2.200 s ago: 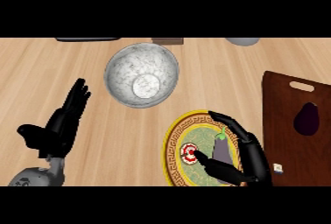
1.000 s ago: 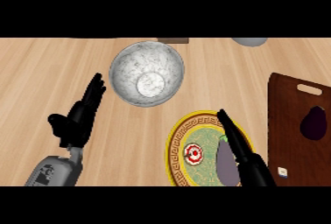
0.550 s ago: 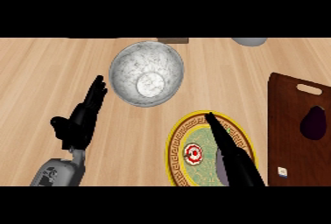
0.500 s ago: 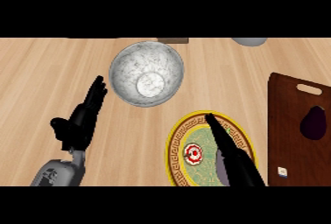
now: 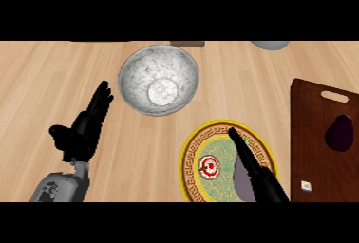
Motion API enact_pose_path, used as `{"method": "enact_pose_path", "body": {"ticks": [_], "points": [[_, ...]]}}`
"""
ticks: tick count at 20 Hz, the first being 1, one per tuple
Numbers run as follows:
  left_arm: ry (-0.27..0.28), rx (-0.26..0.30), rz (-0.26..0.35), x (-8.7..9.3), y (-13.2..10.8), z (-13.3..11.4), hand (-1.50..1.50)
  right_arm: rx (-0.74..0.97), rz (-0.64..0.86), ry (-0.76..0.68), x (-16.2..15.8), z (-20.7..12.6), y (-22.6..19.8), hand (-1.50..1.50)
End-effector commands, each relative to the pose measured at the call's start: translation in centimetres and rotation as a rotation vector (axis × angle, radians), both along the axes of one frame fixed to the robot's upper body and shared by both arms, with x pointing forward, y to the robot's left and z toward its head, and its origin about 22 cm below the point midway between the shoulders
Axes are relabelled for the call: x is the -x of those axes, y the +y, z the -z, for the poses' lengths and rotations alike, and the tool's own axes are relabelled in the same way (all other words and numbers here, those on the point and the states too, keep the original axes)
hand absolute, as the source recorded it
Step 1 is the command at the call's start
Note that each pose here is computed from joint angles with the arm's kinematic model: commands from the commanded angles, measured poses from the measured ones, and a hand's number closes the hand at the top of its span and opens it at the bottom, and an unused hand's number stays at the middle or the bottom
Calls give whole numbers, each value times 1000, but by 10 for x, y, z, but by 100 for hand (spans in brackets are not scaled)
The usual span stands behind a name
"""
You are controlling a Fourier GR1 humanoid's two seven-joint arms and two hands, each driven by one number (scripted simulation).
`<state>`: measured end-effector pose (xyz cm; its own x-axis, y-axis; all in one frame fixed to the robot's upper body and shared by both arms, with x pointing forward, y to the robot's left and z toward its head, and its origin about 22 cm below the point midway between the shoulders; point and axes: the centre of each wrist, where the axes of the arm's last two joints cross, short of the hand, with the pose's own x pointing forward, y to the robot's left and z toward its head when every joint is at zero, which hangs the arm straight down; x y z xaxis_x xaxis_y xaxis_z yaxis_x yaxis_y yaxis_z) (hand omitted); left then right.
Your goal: Pick the cupcake from the plate and place it in the bowl
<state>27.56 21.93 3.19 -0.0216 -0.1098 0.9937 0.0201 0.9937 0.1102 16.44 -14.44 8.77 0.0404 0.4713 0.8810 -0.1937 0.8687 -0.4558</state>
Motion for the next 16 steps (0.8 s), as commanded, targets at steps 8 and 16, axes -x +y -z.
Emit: {"method": "enact_pose_path", "body": {"ticks": [8,16], "points": [[7,12,6,-1,-4,12,0,-112,2,40,5,20,5,-150],[-13,-22,1,-9,1,-6,0,-142,13,55,-10,63,16,-150]]}}
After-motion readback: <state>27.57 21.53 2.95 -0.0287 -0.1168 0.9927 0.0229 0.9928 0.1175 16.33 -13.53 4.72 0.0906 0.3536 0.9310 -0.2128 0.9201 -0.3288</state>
